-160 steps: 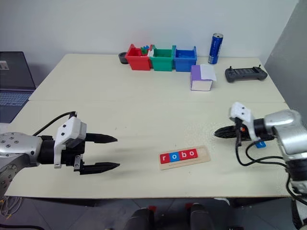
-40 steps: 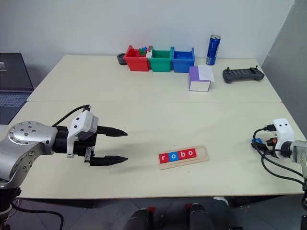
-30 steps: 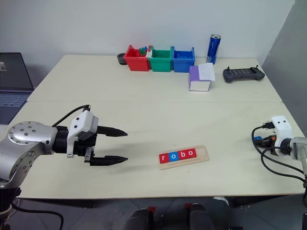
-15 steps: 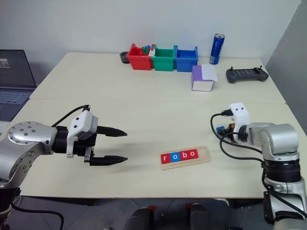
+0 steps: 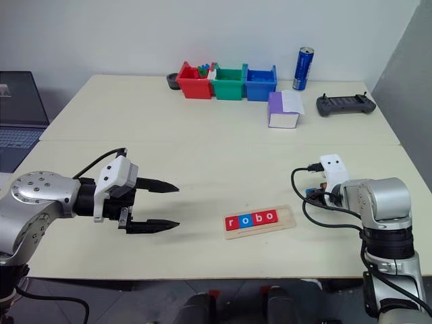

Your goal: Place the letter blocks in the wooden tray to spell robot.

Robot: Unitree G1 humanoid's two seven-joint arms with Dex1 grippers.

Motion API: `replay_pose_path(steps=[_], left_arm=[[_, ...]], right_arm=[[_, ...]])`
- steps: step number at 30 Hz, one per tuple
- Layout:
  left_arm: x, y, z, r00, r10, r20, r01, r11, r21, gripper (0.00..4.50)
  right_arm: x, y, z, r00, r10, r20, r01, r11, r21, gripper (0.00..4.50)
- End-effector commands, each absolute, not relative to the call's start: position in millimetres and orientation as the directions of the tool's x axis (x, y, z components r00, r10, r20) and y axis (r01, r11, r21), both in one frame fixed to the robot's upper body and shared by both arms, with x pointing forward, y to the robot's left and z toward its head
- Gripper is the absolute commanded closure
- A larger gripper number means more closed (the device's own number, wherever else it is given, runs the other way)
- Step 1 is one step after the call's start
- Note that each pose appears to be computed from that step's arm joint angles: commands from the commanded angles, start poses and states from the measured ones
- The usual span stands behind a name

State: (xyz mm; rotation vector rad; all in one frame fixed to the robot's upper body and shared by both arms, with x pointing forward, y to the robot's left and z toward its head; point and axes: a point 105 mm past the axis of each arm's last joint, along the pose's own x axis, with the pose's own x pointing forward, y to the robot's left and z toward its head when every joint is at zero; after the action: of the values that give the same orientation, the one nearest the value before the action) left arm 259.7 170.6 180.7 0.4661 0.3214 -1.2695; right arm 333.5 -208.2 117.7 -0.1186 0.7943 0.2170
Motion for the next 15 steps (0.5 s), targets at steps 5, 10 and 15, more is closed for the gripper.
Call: replay_pose_path(steps=[5,10,15], left_arm=[[258.2,170.1,187.9,0.278,-0.836,-0.472,0.959,0.211,0.191,0.0],[258.8,170.5,189.0,0.283,-0.834,-0.473,0.957,0.215,0.194,0.0],[259.1,171.4,190.3,0.288,-0.832,-0.475,0.956,0.22,0.194,0.0]], right_arm=[[333.7,-207.5,133.7,0.706,0.167,-0.689,-0.278,0.959,-0.053,0.62],[332.1,-223.2,154.8,0.714,0.195,-0.672,-0.321,0.945,-0.067,0.04],[341.8,-238.2,180.0,0.761,0.32,-0.564,-0.49,0.853,-0.178,0.04]])
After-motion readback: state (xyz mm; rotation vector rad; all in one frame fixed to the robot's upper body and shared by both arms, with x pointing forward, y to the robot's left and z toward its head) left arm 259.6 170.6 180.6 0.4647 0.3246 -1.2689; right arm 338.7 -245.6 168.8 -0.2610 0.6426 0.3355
